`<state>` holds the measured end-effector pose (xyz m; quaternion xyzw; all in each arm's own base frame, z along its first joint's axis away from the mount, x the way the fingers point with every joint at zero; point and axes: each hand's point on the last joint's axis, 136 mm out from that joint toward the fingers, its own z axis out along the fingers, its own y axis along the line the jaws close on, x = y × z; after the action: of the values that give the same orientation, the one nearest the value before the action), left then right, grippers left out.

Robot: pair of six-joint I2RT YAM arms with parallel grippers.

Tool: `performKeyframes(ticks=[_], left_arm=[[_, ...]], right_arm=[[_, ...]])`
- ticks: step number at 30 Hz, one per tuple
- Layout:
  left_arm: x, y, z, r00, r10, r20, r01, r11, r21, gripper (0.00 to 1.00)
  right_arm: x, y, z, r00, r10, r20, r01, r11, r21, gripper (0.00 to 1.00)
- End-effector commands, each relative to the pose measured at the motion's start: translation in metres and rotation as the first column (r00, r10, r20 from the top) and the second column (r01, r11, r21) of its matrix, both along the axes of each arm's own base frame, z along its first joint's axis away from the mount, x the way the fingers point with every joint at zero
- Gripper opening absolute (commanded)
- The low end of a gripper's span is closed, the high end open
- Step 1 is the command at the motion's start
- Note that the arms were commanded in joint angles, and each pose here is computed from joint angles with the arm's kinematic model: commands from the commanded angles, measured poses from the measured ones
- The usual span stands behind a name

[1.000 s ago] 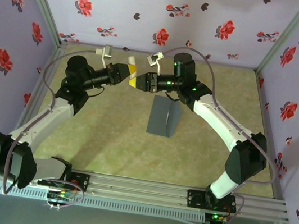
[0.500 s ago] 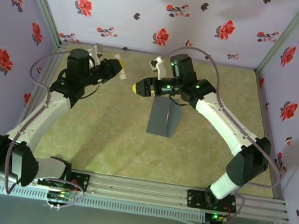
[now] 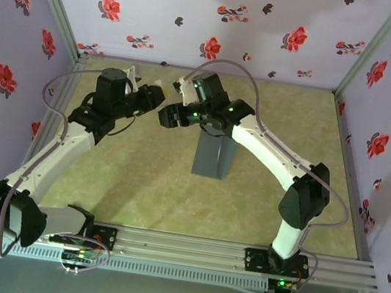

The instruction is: Place the letter into the envelope and seal it

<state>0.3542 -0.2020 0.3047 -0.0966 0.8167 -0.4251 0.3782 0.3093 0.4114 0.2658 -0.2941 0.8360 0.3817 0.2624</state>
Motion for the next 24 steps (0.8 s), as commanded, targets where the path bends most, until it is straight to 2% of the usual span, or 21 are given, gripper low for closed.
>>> performKeyframes(ticks=[1,8,11,13,16,19,24], left_arm=[[-0.005,-0.007,0.013,0.998,-0.039,0.049,0.039,0.999,-0.002,0.00],[-0.005,-0.013,0.003,0.998,-0.060,0.031,0.061,0.998,-0.003,0.00],[-0.004,-0.016,0.004,0.997,-0.070,0.034,0.070,0.997,-0.013,0.00],[-0.005,-0.018,0.004,0.996,-0.079,0.034,0.080,0.997,-0.016,0.00],[-0.006,-0.020,0.004,0.995,-0.093,0.035,0.094,0.995,-0.015,0.00],[-0.008,-0.022,0.000,0.993,-0.112,0.037,0.112,0.994,-0.012,0.00],[-0.019,-0.036,0.001,0.976,-0.208,0.059,0.211,0.976,-0.051,0.00]], right_arm=[[0.011,0.004,0.015,0.998,-0.019,0.061,0.018,1.000,0.016,0.62],[0.013,0.008,0.015,0.998,-0.021,0.061,0.019,0.999,0.030,0.56],[0.013,0.008,0.013,0.998,-0.018,0.059,0.017,1.000,0.027,0.49],[0.014,0.008,0.013,0.998,-0.020,0.060,0.019,0.999,0.027,0.38],[0.013,0.008,0.014,0.998,-0.022,0.062,0.020,0.999,0.028,0.28],[0.013,0.009,0.016,0.998,-0.020,0.059,0.018,0.999,0.043,0.21],[0.010,0.005,0.024,0.997,-0.015,0.069,0.010,0.997,0.070,0.17]])
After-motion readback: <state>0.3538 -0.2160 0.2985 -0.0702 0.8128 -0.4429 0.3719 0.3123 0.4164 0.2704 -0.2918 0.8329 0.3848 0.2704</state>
